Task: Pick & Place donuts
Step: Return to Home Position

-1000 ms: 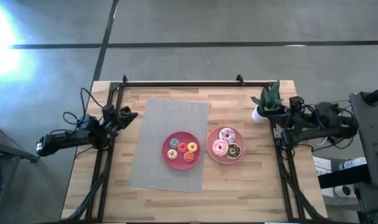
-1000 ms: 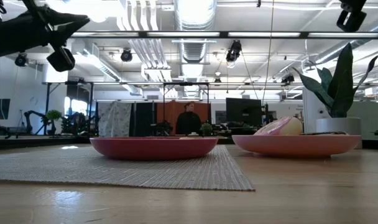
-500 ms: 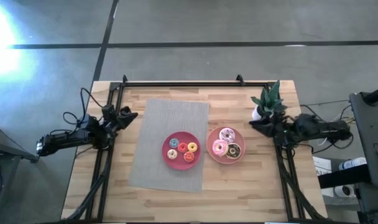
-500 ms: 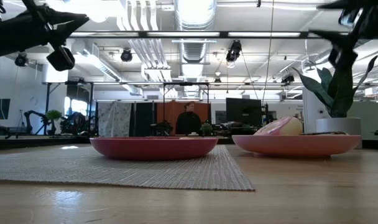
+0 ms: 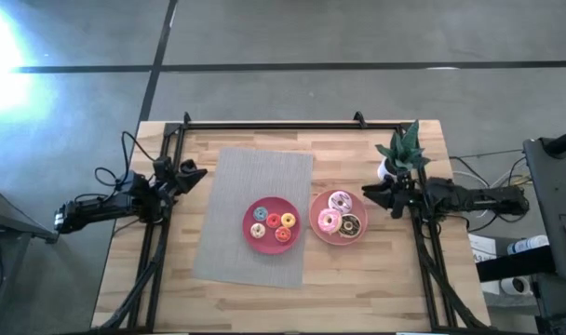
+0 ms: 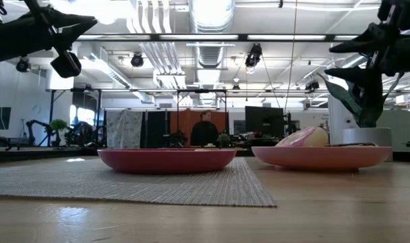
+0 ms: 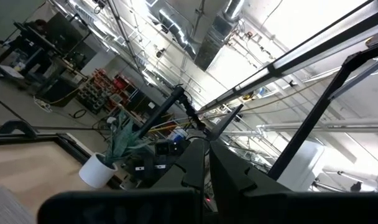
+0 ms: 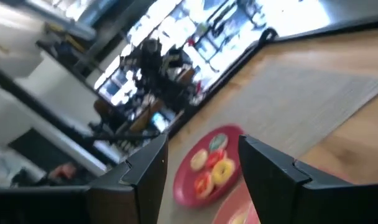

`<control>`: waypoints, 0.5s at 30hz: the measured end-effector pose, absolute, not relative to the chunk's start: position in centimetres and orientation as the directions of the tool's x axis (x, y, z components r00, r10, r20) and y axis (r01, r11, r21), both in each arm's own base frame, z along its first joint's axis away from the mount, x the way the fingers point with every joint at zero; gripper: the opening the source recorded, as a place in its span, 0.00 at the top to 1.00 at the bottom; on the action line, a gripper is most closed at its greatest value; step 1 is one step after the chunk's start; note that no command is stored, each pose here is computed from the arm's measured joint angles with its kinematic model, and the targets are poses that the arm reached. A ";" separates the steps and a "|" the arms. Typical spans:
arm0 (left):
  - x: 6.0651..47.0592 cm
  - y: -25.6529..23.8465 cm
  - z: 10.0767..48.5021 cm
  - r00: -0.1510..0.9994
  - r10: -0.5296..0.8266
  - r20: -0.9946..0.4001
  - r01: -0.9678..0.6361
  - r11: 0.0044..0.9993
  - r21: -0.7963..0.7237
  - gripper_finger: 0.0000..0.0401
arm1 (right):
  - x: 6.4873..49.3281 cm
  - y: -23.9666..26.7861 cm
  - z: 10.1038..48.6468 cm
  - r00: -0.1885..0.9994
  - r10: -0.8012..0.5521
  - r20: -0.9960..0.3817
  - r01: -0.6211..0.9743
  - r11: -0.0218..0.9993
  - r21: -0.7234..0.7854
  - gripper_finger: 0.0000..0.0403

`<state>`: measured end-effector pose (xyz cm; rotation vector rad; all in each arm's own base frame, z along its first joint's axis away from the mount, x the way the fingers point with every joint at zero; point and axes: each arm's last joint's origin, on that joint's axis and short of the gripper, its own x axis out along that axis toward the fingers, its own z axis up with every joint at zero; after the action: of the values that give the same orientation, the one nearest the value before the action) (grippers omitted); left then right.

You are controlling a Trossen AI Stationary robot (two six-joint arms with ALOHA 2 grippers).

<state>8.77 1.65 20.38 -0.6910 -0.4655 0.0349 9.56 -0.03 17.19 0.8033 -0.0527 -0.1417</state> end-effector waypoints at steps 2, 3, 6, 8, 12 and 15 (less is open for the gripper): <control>8.8 1.6 20.4 0.897 0.183 0.403 0.121 0.774 -0.621 1.00 | 9.5 -0.4 17.2 0.982 -0.188 0.022 0.114 0.680 0.724 0.54; 8.8 1.7 20.4 0.897 0.183 0.402 0.121 0.774 -0.621 1.00 | 9.6 -0.7 17.2 0.977 -0.211 0.041 0.116 0.677 0.726 0.54; 8.8 1.6 20.4 0.897 0.182 0.402 0.121 0.774 -0.621 1.00 | 9.6 -1.3 17.1 0.961 -0.273 0.050 0.152 0.670 0.727 0.54; 8.8 1.6 20.4 0.897 0.183 0.402 0.121 0.774 -0.621 1.00 | 9.5 -1.5 17.1 0.953 -0.298 0.051 0.169 0.665 0.727 0.54; 8.8 1.7 20.4 0.897 0.183 0.402 0.121 0.774 -0.621 1.00 | 9.5 -1.6 17.1 0.951 -0.304 0.051 0.174 0.664 0.727 0.54; 8.8 1.7 20.4 0.897 0.183 0.402 0.121 0.774 -0.621 1.00 | 9.5 -1.6 17.1 0.952 -0.304 0.049 0.175 0.664 0.727 0.54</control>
<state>8.77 1.65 20.38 -0.6909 -0.4659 0.0352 9.54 -1.57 17.05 0.8007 -0.1713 -0.2716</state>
